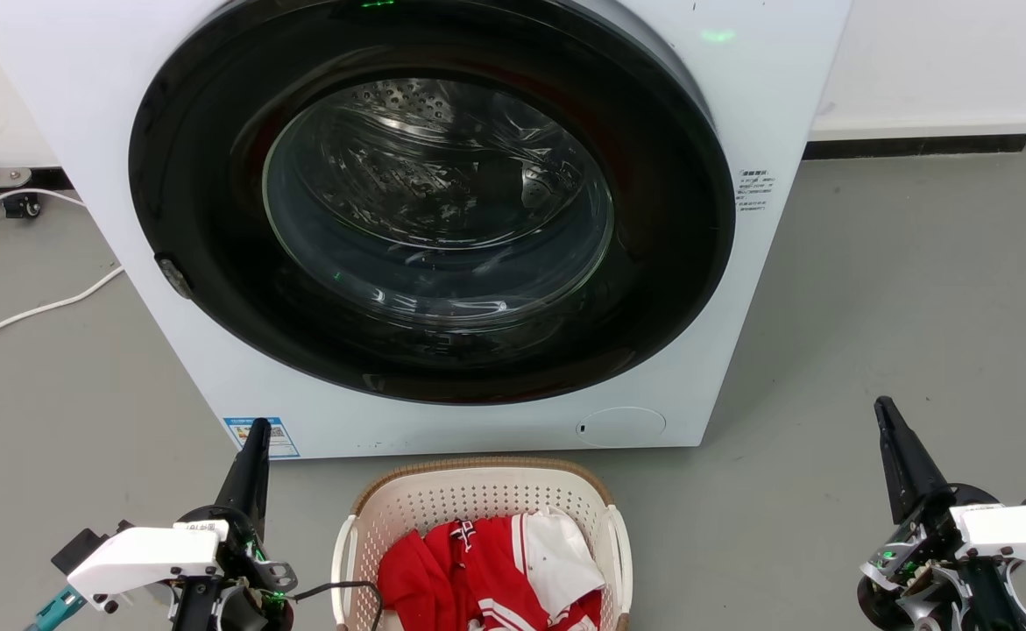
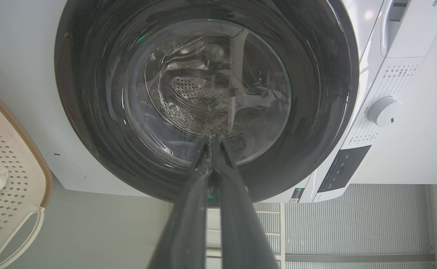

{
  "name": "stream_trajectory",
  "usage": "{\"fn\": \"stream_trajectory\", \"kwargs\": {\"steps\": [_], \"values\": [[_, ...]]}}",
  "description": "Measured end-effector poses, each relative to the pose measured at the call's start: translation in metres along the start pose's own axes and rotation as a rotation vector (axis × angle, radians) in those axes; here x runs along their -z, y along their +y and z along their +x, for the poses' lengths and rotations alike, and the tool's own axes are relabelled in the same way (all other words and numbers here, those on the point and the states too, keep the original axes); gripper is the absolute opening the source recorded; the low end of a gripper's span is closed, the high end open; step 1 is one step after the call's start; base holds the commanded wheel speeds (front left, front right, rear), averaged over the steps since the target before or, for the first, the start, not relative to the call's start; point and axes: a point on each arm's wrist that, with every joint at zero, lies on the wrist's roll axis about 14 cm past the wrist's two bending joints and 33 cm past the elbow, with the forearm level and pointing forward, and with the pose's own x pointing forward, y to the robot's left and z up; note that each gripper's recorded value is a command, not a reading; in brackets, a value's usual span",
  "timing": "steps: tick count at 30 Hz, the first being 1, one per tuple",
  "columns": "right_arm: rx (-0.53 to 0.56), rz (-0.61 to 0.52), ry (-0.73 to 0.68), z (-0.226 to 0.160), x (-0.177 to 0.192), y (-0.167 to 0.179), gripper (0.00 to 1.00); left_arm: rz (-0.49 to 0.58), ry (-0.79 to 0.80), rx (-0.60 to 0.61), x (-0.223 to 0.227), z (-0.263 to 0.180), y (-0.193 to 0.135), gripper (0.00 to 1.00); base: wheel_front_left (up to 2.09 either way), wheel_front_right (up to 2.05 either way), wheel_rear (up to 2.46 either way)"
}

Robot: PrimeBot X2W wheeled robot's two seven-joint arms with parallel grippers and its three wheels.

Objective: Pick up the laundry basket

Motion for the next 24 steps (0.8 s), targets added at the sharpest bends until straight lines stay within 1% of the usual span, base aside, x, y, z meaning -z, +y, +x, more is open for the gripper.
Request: {"fn": "stream_trajectory", "kwargs": {"steps": [24], "values": [[0.0,0.0,0.0,0.0,0.0,0.0,0.0,0.0,0.0,0.0,0.0,0.0,0.0,0.0,0.0,0.0,0.0]]}}
